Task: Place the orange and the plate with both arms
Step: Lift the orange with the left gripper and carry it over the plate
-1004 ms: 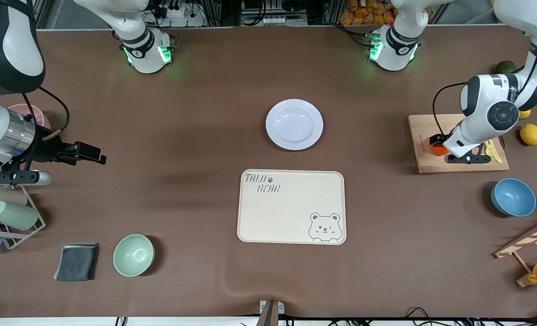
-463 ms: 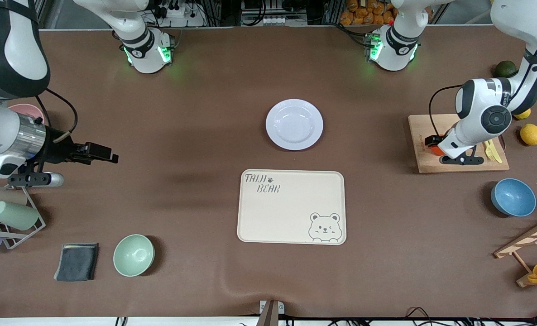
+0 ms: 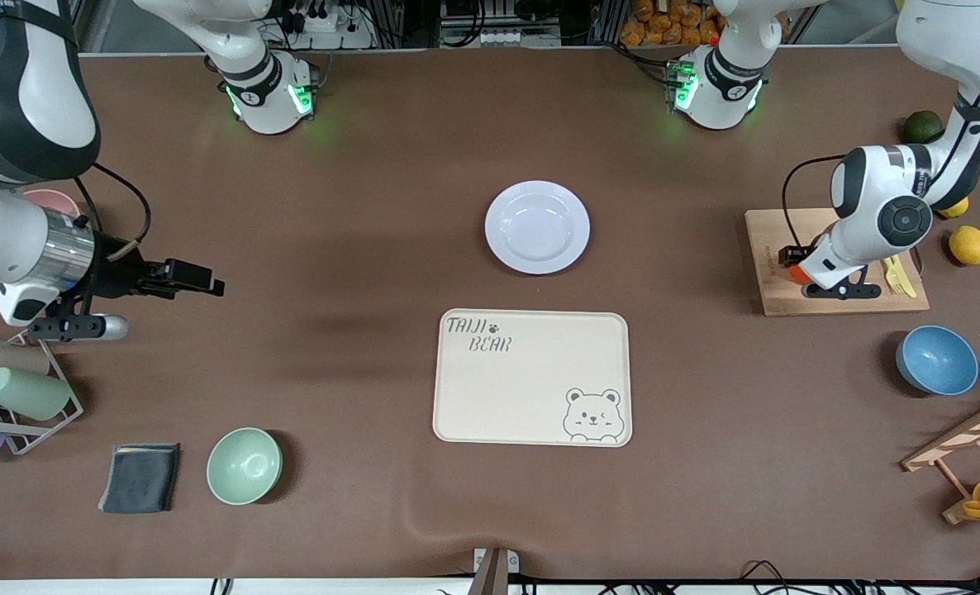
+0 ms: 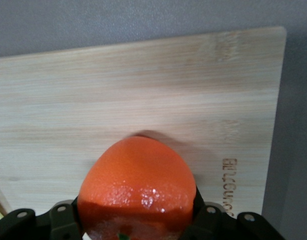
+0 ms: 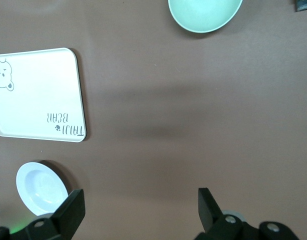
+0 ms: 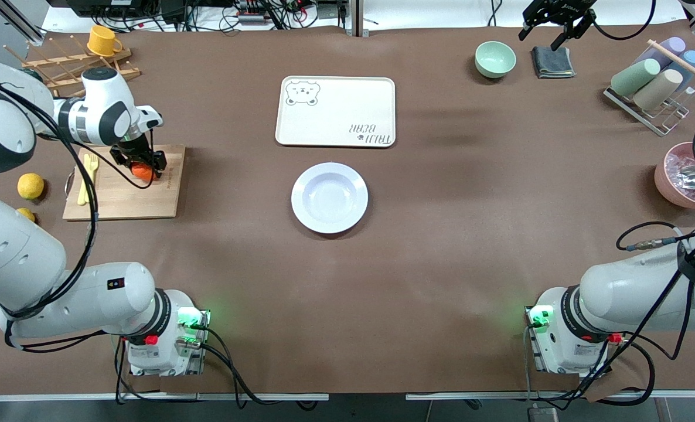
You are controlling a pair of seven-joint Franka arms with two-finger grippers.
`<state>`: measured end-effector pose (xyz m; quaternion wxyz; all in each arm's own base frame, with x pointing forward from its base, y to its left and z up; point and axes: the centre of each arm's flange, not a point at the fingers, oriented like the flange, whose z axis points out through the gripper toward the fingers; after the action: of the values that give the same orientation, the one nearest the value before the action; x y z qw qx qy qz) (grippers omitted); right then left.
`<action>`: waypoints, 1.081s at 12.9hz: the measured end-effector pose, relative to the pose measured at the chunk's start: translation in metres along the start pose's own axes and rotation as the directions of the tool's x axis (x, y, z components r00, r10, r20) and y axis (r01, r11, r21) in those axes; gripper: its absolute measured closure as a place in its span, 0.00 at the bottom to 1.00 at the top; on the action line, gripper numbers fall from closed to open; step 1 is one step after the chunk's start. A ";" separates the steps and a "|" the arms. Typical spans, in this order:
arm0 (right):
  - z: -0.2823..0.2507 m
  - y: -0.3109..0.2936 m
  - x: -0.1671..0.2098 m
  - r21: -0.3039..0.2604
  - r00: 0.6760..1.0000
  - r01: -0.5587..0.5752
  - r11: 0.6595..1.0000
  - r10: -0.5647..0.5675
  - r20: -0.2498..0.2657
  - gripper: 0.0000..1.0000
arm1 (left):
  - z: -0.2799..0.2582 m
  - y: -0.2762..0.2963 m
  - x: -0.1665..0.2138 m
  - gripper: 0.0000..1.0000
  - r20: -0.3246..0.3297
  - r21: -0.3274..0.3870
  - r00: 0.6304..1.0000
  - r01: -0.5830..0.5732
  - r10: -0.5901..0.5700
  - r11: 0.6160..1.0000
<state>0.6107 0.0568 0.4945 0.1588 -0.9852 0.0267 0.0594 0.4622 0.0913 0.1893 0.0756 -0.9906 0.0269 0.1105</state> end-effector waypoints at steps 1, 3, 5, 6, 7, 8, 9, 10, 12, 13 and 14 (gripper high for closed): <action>0.002 -0.001 0.000 0.006 1.000 -0.001 1.000 0.001 0.004 0.00 | -0.002 0.000 0.001 0.28 -0.008 0.001 1.000 0.000 0.000 1.000; 0.005 -0.001 0.001 0.012 1.000 -0.002 1.000 0.001 0.010 0.00 | -0.016 0.003 0.005 0.28 -0.036 0.007 0.999 -0.007 0.007 1.000; 0.010 -0.004 0.002 0.042 1.000 -0.007 0.999 0.007 0.021 0.00 | -0.042 0.013 0.008 0.28 -0.060 0.022 0.998 -0.028 0.029 0.999; 0.014 -0.006 0.003 0.071 0.999 -0.015 0.997 0.013 0.031 0.00 | -0.059 0.023 0.009 0.28 -0.062 0.034 0.997 -0.039 0.041 0.999; 0.019 -0.006 0.004 0.089 0.999 -0.022 0.996 0.018 0.043 0.00 | -0.077 0.034 0.011 0.28 -0.059 0.048 0.997 -0.045 0.047 0.998; 0.024 -0.006 0.005 0.099 0.998 -0.026 0.995 0.020 0.054 0.00 | -0.094 0.048 0.012 0.28 -0.061 0.060 0.997 -0.050 0.053 0.997; 0.029 -0.008 0.006 0.107 0.998 -0.027 0.994 0.020 0.064 0.00 | -0.108 0.066 0.011 0.28 -0.066 0.065 0.996 -0.048 0.052 0.997; 0.034 -0.010 0.007 0.115 0.997 -0.027 0.993 0.018 0.074 0.00 | -0.120 0.087 0.009 0.28 -0.064 0.053 0.997 -0.040 0.043 0.998; 0.043 -0.014 0.009 0.146 0.996 -0.036 0.989 0.023 0.092 0.00 | -0.142 0.148 -0.004 0.28 -0.043 0.017 0.999 -0.017 0.017 1.000; 0.046 -0.014 0.010 0.155 0.995 -0.040 0.987 0.025 0.098 0.00 | -0.155 0.182 -0.012 0.28 -0.033 0.010 0.999 0.003 -0.003 1.000; 0.048 -0.014 0.011 0.165 0.994 -0.044 0.985 0.028 0.103 0.00 | -0.173 0.218 -0.021 0.28 -0.025 0.006 0.999 0.029 -0.029 1.000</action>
<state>0.6175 0.0852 0.4521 0.2409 -0.9635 0.0414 0.1090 0.4640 -0.1502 0.3291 0.0798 -0.9920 0.0136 0.0970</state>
